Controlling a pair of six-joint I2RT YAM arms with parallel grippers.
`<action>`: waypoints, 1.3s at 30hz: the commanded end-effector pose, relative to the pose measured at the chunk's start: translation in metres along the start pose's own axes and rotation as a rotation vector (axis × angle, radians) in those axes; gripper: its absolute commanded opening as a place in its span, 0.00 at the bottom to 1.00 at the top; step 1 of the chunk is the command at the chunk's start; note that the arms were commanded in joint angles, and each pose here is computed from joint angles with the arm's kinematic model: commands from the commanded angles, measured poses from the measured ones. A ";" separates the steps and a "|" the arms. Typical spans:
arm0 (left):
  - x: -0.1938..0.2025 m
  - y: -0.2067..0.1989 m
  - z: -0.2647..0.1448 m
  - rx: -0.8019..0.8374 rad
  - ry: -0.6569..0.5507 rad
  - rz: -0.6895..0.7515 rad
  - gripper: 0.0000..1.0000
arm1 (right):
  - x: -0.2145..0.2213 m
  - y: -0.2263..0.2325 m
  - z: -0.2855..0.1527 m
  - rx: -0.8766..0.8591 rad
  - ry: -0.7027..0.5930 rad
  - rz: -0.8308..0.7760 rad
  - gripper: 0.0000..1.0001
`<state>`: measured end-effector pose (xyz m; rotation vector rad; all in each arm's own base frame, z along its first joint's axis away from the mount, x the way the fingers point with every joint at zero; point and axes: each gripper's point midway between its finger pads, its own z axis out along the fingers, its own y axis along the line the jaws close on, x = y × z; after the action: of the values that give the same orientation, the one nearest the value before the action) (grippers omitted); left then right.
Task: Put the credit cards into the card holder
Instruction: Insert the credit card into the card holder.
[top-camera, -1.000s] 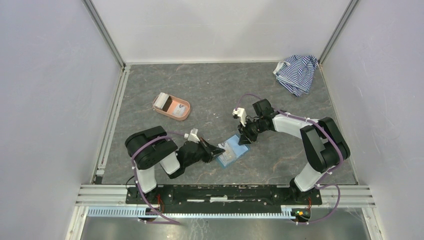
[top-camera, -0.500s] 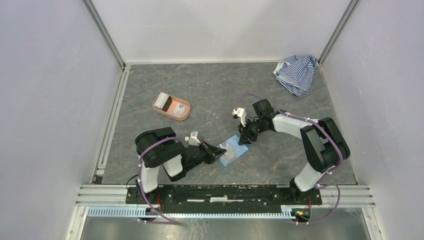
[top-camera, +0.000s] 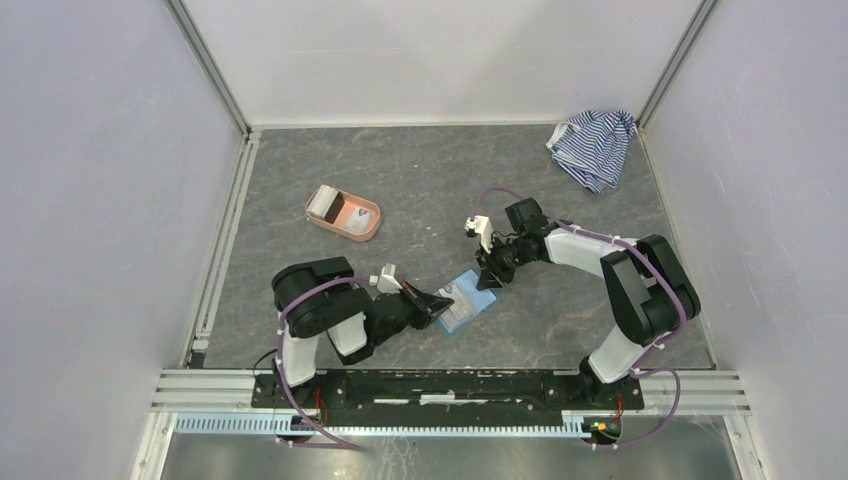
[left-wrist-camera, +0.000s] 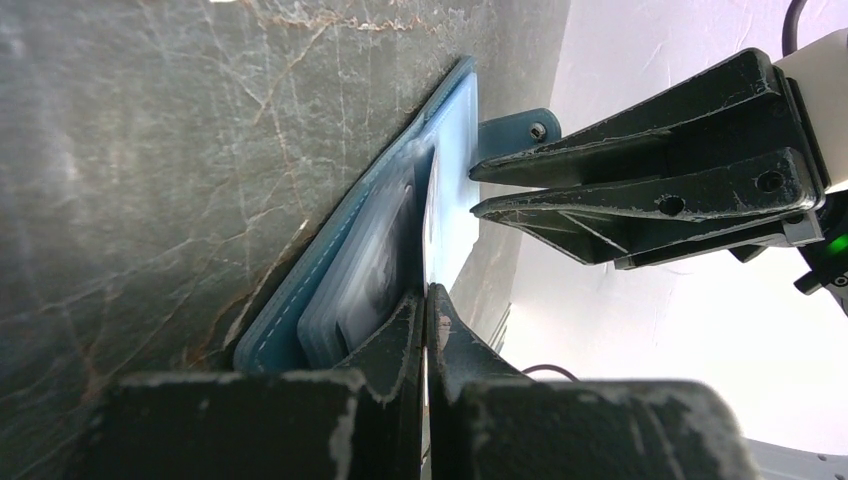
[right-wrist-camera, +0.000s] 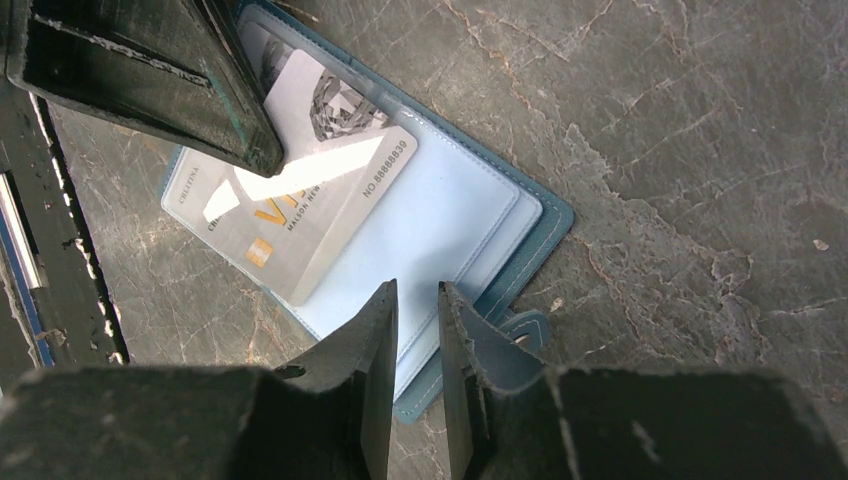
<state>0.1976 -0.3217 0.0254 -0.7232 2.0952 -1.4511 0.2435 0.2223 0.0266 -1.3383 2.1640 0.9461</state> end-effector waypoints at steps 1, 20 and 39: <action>0.000 0.034 0.002 -0.131 -0.020 0.071 0.02 | -0.024 0.000 -0.007 0.006 -0.047 -0.060 0.27; 0.003 0.037 0.006 -0.177 -0.025 0.144 0.09 | -0.026 0.002 -0.009 0.003 -0.054 -0.066 0.27; 0.009 0.029 0.013 -0.195 0.001 0.192 0.33 | -0.029 0.005 -0.011 -0.008 -0.068 -0.079 0.27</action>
<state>0.2057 -0.3451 0.0296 -0.6815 2.1297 -1.3671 0.2413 0.2230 0.0328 -1.3448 2.1466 0.9559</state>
